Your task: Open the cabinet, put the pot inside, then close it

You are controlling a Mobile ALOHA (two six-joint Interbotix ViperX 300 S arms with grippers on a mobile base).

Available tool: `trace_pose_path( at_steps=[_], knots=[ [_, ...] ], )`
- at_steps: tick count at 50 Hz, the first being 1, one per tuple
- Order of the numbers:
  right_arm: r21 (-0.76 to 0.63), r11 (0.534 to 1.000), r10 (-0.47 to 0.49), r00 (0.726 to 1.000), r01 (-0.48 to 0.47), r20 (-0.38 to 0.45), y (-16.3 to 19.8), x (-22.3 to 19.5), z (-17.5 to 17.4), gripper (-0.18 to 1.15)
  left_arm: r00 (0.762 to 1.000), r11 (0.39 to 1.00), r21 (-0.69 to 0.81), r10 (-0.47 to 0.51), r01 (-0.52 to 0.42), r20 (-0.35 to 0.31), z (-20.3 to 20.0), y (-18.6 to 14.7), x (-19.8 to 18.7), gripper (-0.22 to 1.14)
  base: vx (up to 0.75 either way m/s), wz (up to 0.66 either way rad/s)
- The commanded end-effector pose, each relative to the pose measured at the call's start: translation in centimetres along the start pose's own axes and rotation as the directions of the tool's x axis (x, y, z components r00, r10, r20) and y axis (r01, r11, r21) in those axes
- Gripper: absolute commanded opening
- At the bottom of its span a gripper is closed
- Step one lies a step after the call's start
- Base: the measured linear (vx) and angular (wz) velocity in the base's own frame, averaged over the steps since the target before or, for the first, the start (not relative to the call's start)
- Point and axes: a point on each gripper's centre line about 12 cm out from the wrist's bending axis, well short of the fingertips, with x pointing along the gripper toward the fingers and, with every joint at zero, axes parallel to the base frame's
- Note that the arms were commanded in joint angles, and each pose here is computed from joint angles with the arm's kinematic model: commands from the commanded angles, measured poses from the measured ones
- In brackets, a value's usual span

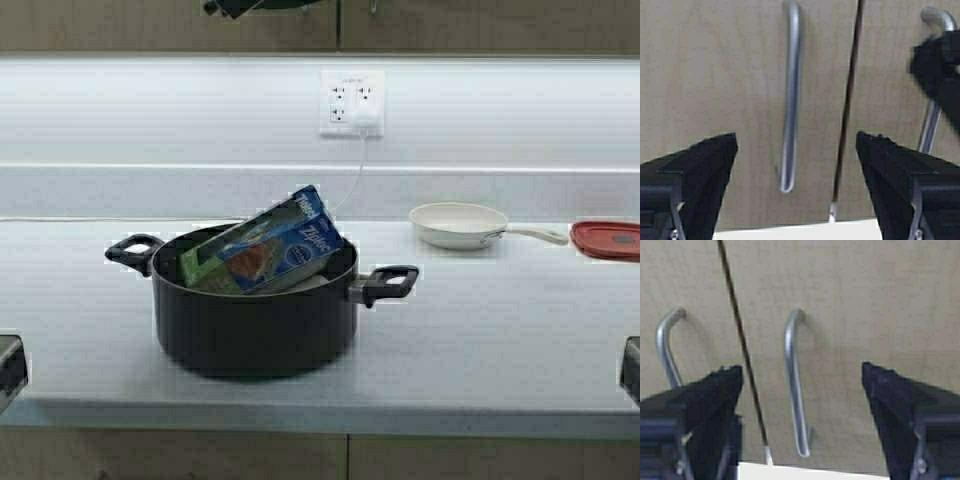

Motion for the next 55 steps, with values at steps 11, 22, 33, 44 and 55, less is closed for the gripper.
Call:
trace_pose_path(
  at_steps=[11,22,33,44,55],
  knots=[
    [0.006,0.998,-0.056,0.998,0.056,0.033,-1.2,2.5,0.9,0.94,0.997,0.998,-0.032,0.051,-0.050,0.052,1.1,0.6,2.6,0.93,0.00,0.00],
    [-0.021,0.999,-0.050,0.999,0.050,0.002,-1.1,3.9,-0.2,0.43,0.997,0.998,-0.031,0.062,-0.060,0.043,0.6,1.0,3.5,0.30,0.00,0.00],
    [-0.018,0.999,-0.036,0.999,0.036,0.002,-0.9,3.8,0.2,0.02,0.999,0.999,-0.027,0.033,-0.033,0.012,0.9,0.8,3.4,0.03,-0.01,0.02],
    [0.005,0.999,0.043,0.999,-0.043,-0.016,-1.3,0.5,2.5,0.07,0.999,0.999,-0.036,-0.030,0.029,-0.022,3.2,0.9,1.0,0.03,-0.02,0.01],
    [0.002,0.992,0.124,0.990,-0.124,-0.059,-1.8,-2.6,3.0,0.07,0.996,0.997,-0.043,-0.074,0.071,-0.058,5.2,2.1,-2.2,0.03,0.00,0.00]
  ],
)
